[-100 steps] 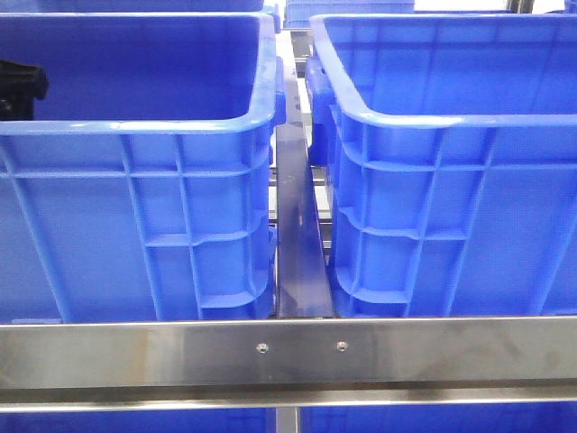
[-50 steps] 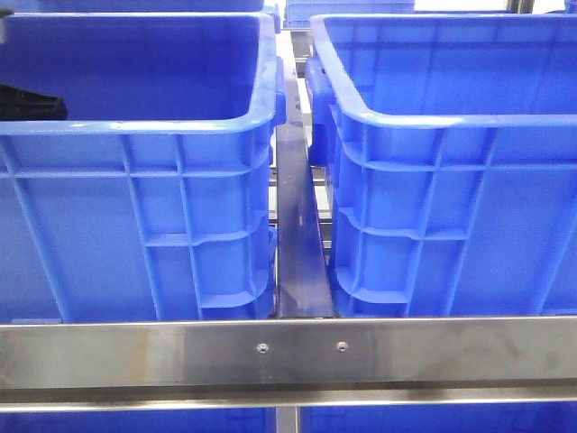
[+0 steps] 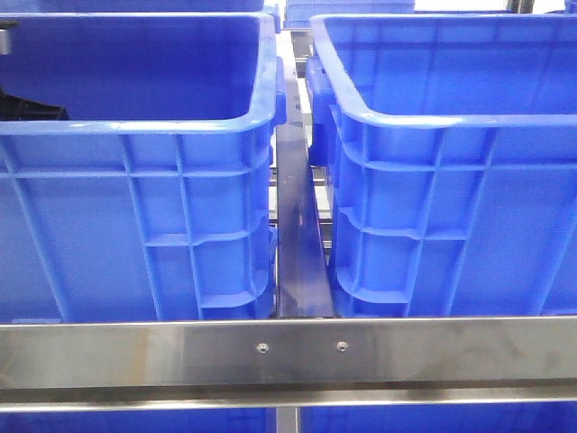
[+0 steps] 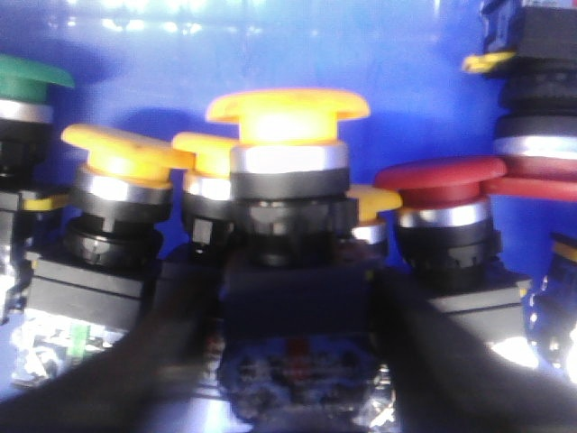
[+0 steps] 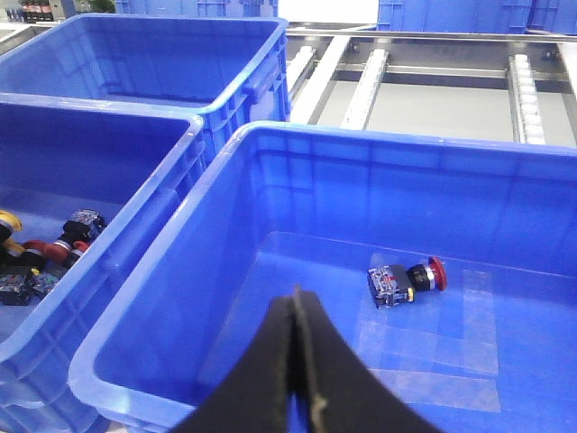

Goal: Pick red and yellow buttons and place in box

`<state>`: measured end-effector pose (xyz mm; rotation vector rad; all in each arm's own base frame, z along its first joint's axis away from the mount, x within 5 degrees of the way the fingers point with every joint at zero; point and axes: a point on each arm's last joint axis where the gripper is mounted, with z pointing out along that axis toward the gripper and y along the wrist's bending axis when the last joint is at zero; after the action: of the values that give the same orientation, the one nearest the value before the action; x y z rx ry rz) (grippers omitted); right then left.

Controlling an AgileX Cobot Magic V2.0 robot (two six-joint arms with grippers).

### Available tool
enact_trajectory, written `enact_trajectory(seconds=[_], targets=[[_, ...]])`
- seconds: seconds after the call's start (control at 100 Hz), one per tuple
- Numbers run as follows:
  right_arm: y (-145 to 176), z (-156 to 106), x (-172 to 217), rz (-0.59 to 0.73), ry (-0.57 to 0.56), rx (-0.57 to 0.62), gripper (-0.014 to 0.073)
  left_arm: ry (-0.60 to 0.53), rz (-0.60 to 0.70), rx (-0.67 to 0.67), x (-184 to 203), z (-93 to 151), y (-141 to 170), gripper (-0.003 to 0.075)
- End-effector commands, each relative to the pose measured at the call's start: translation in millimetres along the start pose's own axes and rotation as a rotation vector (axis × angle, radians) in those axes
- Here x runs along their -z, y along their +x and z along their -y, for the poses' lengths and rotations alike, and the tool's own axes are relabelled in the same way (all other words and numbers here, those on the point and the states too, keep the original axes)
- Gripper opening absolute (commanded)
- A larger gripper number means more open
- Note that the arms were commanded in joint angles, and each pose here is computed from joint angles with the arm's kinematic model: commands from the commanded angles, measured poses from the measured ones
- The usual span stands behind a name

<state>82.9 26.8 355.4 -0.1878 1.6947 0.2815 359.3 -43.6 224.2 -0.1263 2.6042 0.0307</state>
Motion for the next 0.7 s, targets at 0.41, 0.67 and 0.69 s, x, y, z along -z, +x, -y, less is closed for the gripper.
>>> enact_trajectory(seconds=[0.41,0.67,0.69], targets=[[-11.0,1.4,2.2,0.067,0.025,0.003,-0.0067,0.011,0.139,-0.068,75.2,-3.2,-12.4,-0.0019],[-11.0,1.4,2.2,0.067,0.025,0.002,-0.0067,0.082,0.258,-0.204,154.8,15.5,5.3,-0.0019],[-11.0,1.4,2.2,0.067,0.025,0.002,-0.0067,0.092,0.269,-0.22,161.5,17.8,7.7,-0.0019]])
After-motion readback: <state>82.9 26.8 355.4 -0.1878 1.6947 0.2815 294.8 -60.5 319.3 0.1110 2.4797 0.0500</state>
